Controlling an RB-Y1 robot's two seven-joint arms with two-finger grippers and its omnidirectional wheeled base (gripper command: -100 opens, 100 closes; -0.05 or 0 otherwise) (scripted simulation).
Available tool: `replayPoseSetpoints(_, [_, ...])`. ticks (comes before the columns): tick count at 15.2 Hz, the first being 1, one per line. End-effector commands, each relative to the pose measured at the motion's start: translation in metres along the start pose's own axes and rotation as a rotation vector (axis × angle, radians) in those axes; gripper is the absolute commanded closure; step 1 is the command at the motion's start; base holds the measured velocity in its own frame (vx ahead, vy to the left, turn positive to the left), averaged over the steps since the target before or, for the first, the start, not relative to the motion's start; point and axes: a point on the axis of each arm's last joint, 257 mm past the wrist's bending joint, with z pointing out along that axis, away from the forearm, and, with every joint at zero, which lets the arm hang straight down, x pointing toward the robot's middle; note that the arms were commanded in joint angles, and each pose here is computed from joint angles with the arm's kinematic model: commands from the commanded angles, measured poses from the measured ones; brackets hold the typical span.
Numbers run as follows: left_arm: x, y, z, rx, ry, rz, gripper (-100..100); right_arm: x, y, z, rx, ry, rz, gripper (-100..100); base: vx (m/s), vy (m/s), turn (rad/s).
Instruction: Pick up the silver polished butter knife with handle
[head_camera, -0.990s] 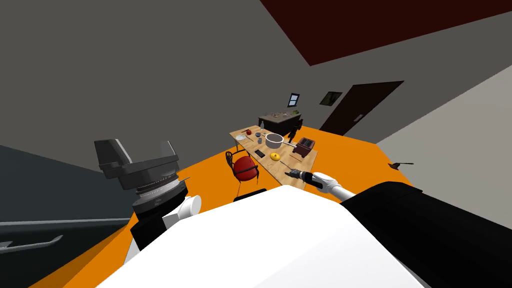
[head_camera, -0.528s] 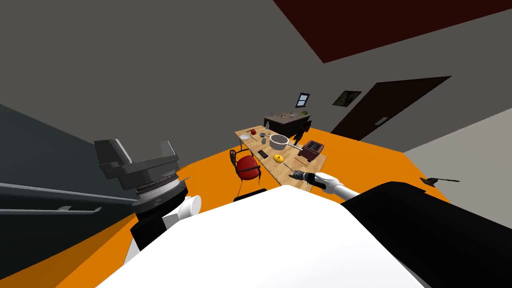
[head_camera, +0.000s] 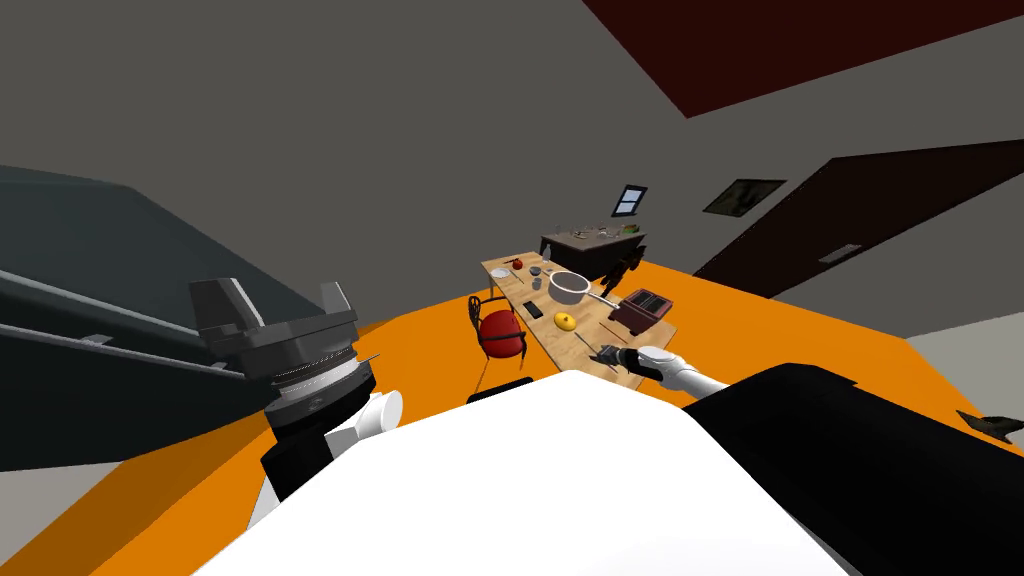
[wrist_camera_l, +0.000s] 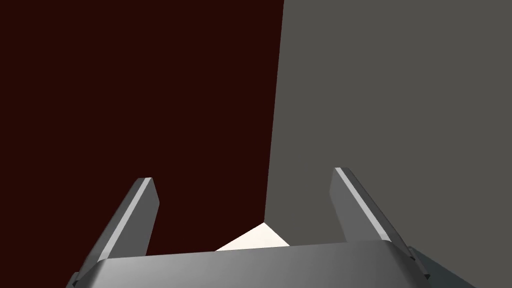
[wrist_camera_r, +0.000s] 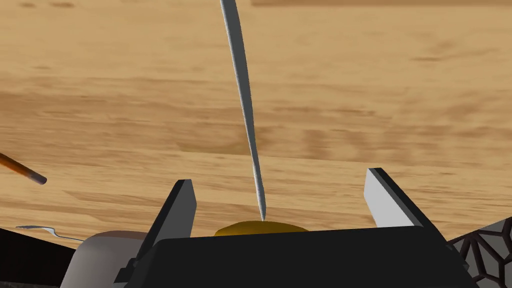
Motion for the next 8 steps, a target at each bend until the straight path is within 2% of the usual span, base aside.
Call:
replayPoseSetpoints(1, [0.0, 0.0, 0.0, 0.0, 0.0, 0.0, 0, 0.013, -0.009, -0.003, 0.017, 0.037, -0.019, -100, -0.023, -0.049, 0.163])
replayPoseSetpoints(2, [0.0, 0.0, 0.0, 0.0, 0.0, 0.0, 0, 0.005, -0.005, 0.0, 0.008, 0.017, -0.009, -100, -0.014, -0.031, 0.057])
replayPoseSetpoints(3, [0.0, 0.0, 0.0, 0.0, 0.0, 0.0, 0, 0.019, -0.007, -0.004, 0.03, 0.023, 0.031, -100, -0.036, -0.019, 0.313])
replayPoseSetpoints(4, [0.0, 0.0, 0.0, 0.0, 0.0, 0.0, 0, 0.019, -0.007, -0.004, 0.03, 0.023, 0.031, -100, -0.058, -0.03, 0.39])
replayPoseSetpoints(7, [0.0, 0.0, 0.0, 0.0, 0.0, 0.0, 0, 0.046, -0.009, -0.013, 0.072, 0.031, 0.116, -100, -0.1, -0.034, 0.406])
replayPoseSetpoints(8, [0.0, 0.0, 0.0, 0.0, 0.0, 0.0, 0, 0.046, -0.009, -0.013, 0.072, 0.031, 0.116, -100, -0.106, -0.034, 0.349])
